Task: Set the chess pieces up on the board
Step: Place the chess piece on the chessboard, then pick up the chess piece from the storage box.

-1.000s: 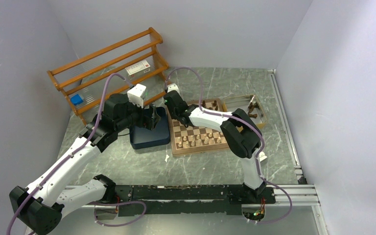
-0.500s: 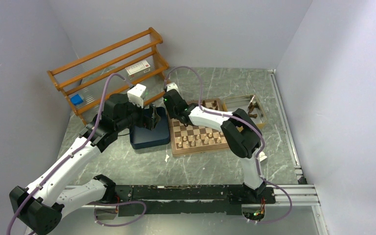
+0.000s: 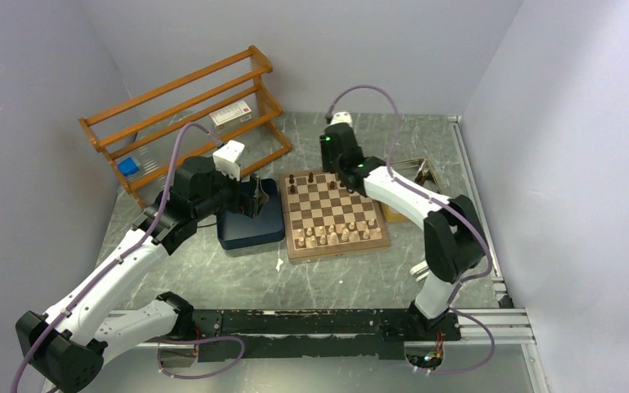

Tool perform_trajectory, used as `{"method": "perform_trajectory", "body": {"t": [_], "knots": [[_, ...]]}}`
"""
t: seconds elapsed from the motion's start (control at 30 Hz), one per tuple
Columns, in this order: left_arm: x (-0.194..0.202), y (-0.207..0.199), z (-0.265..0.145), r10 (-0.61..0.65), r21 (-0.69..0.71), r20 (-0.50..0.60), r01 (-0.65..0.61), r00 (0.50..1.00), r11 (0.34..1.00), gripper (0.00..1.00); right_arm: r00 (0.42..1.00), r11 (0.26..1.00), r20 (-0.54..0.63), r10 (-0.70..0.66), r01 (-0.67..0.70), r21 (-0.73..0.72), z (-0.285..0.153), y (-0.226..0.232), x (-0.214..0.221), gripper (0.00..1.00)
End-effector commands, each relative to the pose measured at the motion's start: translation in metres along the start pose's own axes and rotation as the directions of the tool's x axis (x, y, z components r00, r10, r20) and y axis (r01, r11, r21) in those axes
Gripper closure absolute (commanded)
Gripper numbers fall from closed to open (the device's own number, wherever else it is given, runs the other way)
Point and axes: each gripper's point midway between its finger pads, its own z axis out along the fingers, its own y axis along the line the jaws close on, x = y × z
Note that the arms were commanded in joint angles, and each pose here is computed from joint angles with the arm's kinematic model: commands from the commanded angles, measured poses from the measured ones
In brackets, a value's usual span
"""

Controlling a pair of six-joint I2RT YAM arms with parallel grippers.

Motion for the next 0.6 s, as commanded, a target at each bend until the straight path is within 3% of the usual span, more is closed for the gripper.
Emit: {"method": "perform_trajectory", "body": {"t": [0.0, 0.33, 0.57], "knots": [[0.001, -0.002, 0.002, 0.011, 0.016, 0.006, -0.011, 1.0, 1.0, 0.07, 0.998, 0.995, 0.025, 0.052, -0.054, 0.078, -0.014, -0.048, -0.009, 0.62], [0.002, -0.002, 0.002, 0.013, 0.016, -0.002, -0.013, 1.0, 1.0, 0.07, 0.97, 0.929, 0.009, 0.241, -0.234, 0.286, -0.025, -0.148, 0.011, 0.63], [0.002, -0.001, 0.003, 0.013, 0.015, -0.003, -0.013, 1.0, 1.0, 0.07, 0.926, 0.811, 0.049, 0.375, -0.354, 0.466, -0.028, -0.201, 0.041, 0.64]]}}
